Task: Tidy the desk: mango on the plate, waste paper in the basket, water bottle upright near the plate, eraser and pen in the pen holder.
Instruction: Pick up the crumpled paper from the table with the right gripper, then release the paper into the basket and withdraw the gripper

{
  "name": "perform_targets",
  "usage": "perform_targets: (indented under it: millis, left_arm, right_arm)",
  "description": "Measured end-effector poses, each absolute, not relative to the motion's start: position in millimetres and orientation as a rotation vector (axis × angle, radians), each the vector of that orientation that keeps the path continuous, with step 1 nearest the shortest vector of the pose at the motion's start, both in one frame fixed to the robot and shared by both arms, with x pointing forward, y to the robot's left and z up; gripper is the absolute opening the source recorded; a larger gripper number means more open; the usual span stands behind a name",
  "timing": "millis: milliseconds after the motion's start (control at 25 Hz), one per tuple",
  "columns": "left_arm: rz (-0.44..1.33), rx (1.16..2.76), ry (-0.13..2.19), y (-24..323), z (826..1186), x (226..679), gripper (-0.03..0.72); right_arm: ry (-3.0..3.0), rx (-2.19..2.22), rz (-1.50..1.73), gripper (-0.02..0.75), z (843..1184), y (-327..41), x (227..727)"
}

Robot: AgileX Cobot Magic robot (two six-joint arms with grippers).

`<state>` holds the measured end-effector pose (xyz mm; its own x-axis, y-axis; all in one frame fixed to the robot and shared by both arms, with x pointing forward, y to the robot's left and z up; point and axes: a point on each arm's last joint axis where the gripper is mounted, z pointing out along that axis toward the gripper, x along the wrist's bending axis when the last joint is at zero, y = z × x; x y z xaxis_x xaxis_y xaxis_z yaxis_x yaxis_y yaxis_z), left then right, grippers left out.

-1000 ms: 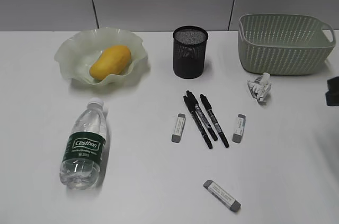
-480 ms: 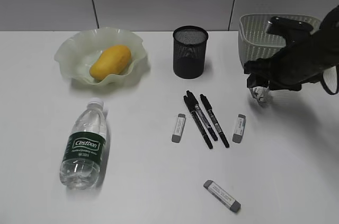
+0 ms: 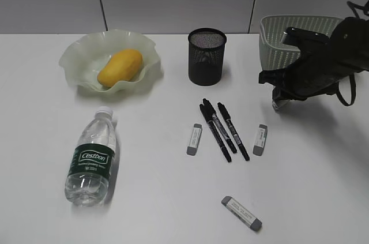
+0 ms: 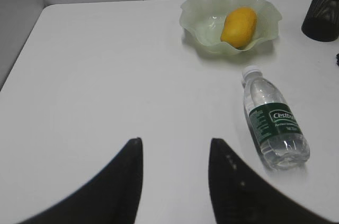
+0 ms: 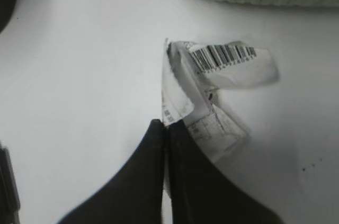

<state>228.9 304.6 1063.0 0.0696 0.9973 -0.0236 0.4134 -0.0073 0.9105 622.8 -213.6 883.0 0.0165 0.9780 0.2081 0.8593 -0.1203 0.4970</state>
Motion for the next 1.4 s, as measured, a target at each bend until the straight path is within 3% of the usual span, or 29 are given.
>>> perform_targets:
  millis: [240, 680, 880, 960, 1120, 1200, 1280, 1400]
  left_arm:
    - [0.916, 1.541, 1.459, 304.6, 1063.1, 228.9, 0.309]
    - [0.916, 1.541, 1.459, 304.6, 1063.1, 228.9, 0.309]
    - [0.916, 1.541, 1.459, 304.6, 1063.1, 228.9, 0.309]
    - [0.916, 1.541, 1.459, 304.6, 1063.1, 228.9, 0.309]
    - [0.915, 1.541, 1.459, 304.6, 1063.1, 228.9, 0.309]
    - [0.915, 1.541, 1.459, 304.6, 1063.1, 228.9, 0.309]
    - [0.915, 1.541, 1.459, 304.6, 1063.1, 228.9, 0.309]
    - [0.915, 1.541, 1.459, 304.6, 1063.1, 228.9, 0.309]
  right_arm:
    - [1.963, 2.028, 0.766, 0.013, 914.7, -212.5, 615.1]
    - [1.872, 1.704, 0.975, 0.013, 1030.9, -221.5, 589.8]
    - [1.739, 1.669, 0.956, 0.020, 1019.6, -250.0, 632.8]
    - [1.740, 1.699, 0.905, 0.119, 1006.9, -262.7, 653.5]
    - [1.810, 1.726, 0.823, 0.503, 1001.4, -267.9, 668.4]
    - [1.836, 1.722, 0.800, 0.602, 1011.1, -268.1, 663.7]
    - [1.864, 1.713, 0.772, 0.610, 1027.3, -269.3, 649.4]
    - [1.916, 1.709, 0.706, 0.531, 1043.0, -273.5, 601.5]
